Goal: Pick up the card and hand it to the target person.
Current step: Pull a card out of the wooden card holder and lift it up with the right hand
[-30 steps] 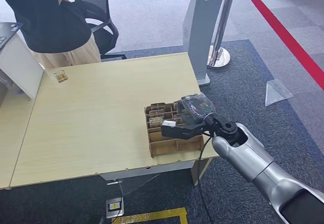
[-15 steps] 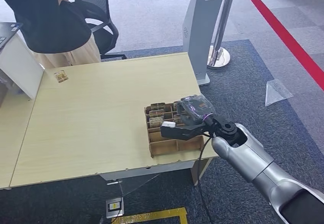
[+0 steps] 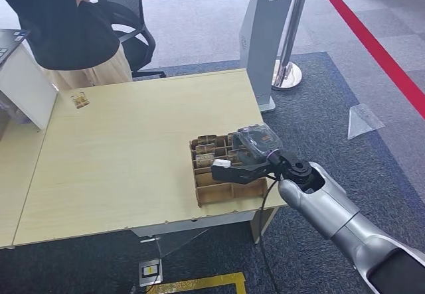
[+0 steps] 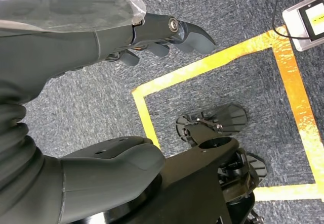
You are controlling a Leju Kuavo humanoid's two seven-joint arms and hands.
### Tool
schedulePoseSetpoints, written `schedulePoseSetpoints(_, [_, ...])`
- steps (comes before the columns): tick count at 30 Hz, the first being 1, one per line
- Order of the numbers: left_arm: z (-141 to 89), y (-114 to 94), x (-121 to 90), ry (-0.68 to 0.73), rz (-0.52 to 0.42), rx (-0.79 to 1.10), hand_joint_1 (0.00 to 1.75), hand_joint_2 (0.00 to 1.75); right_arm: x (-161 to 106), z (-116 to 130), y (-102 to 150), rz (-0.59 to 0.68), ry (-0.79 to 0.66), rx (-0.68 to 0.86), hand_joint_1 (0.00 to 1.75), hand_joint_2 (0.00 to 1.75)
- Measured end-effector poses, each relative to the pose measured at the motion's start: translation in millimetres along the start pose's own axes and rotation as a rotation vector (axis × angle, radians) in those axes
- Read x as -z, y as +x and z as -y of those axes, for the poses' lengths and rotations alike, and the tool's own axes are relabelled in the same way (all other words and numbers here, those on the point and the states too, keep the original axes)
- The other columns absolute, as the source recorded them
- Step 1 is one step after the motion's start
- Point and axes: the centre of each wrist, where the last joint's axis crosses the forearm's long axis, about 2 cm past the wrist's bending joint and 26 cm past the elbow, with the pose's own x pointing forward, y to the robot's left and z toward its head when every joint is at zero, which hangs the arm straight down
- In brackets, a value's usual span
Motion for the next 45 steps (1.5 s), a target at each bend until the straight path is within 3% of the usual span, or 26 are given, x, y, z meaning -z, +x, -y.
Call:
schedulePoseSetpoints(28, [1.5, 0.4, -0.3, -0.009, -0.001, -0.006, 0.0, 1.75, -0.2, -4.9, 1.3, 0.007, 0.029, -0.011, 0.8, 1.75])
schedulePoseSetpoints(39, [2.0, 0.3, -0.5, -0.009, -0.002, -0.007, 0.0, 1.75, 0.6, -6.4, 1.5, 0.008, 0.037, -0.016, 0.86, 1.75])
schedulePoseSetpoints(45, [2.3, 0.0, -0.7, -0.005, -0.002, -0.004, 0.0, 1.75, 1.1, -6.1, 1.4, 0.01, 0.037, -0.018, 1.01, 1.75])
